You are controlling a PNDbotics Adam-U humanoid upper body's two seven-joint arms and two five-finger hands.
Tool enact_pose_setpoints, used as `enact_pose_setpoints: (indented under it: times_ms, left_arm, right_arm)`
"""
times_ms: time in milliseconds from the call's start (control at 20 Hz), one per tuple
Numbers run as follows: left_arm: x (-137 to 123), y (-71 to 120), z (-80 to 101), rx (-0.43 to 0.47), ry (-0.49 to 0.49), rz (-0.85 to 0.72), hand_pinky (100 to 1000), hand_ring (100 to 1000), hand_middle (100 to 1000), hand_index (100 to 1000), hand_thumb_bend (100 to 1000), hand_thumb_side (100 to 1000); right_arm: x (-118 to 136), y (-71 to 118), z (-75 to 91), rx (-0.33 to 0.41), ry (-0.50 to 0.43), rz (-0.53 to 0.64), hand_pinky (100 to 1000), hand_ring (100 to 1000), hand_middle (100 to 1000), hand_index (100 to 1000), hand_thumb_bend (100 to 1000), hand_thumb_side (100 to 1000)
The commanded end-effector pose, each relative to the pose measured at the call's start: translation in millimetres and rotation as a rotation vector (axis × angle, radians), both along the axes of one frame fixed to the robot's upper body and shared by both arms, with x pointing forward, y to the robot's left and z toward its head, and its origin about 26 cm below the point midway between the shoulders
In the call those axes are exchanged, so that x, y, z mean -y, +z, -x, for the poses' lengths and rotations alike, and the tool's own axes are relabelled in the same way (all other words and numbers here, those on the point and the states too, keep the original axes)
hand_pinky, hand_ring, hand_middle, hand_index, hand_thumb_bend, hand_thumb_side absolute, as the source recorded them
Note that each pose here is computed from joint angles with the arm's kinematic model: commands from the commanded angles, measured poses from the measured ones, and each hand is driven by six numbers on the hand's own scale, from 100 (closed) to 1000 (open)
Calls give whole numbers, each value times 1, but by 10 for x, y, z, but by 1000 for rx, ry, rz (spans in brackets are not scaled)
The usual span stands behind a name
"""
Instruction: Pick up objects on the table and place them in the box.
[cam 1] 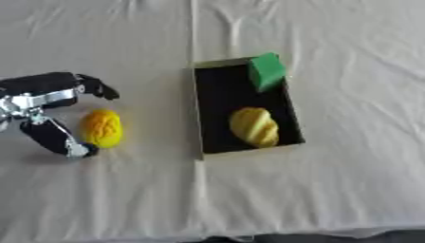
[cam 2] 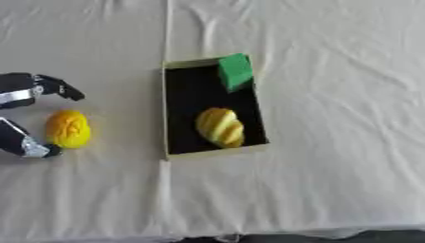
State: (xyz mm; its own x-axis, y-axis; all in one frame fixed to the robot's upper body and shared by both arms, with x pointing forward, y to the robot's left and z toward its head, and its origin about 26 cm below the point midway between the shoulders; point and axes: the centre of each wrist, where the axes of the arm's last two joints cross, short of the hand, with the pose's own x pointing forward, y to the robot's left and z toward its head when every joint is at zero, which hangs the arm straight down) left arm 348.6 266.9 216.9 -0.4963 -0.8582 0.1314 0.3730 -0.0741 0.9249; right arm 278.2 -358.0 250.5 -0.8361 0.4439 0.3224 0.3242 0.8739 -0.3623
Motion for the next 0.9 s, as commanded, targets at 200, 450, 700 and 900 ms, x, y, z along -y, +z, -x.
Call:
enact_pose_setpoints:
  times_ms: [200,450,700,900]
  left_arm:
    - [-57,30,-20,6,8,-13,932,879,802,900,502,100]
    - [-76,2,-35,18,18,-39,907,855,774,881,477,100]
    - [-104,-50,-73,38,33,-72,888,833,755,865,425,100]
    - [-117,-90,-109,63,38,-108,859,798,717,838,372,100]
  right_arm:
    - [-3,69,31,10,-1,-6,958,882,650,849,100,526]
    - [0,51,33,5,-4,-20,960,882,649,845,100,527]
    - [3,33,35,-1,-4,-32,961,881,647,843,100,528]
    - [6,15,37,-5,-3,-45,962,882,647,842,100,529]
